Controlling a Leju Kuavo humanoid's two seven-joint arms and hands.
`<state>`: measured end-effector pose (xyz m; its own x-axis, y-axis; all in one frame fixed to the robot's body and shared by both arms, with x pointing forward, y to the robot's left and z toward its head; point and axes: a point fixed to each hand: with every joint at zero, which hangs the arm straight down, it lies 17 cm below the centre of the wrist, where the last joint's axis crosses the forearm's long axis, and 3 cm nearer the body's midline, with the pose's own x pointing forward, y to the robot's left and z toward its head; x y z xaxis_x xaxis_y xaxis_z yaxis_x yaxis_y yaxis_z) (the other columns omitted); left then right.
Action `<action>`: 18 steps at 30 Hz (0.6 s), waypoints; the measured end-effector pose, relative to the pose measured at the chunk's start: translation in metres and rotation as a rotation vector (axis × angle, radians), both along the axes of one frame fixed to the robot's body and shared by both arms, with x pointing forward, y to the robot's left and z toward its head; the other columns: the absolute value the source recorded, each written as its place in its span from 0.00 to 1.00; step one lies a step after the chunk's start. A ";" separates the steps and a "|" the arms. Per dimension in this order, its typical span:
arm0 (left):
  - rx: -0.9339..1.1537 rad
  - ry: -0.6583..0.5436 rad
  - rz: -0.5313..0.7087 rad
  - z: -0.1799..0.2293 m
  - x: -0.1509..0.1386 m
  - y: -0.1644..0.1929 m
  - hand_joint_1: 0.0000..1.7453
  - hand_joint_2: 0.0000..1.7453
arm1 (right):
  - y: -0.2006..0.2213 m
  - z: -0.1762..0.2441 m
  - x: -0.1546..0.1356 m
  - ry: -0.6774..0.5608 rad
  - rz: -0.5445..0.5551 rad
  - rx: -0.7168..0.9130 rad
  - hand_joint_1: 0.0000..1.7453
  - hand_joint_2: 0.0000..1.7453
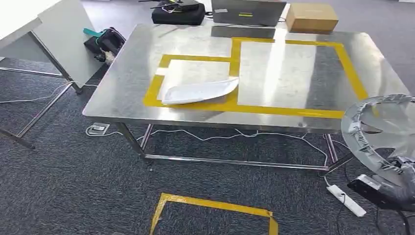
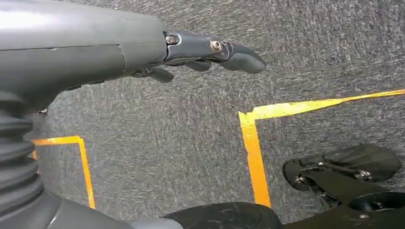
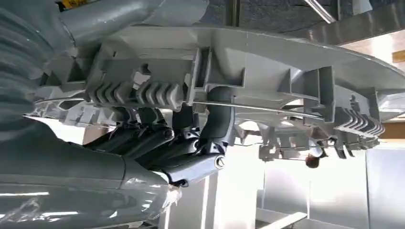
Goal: Take the parts from the cabinet and place them on the table.
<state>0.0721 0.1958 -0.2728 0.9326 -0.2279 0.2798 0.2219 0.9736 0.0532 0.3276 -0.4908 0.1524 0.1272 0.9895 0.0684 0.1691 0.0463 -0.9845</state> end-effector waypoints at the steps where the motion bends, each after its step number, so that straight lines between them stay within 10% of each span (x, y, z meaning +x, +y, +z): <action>1: 0.000 0.000 0.000 0.000 0.000 0.000 0.00 1.00 | 0.000 -0.001 0.000 0.001 0.000 0.001 1.00 1.00; 18: 0.036 0.028 0.008 -0.002 -0.003 0.008 0.00 1.00 | 0.026 0.003 0.020 -0.031 0.068 -0.038 1.00 1.00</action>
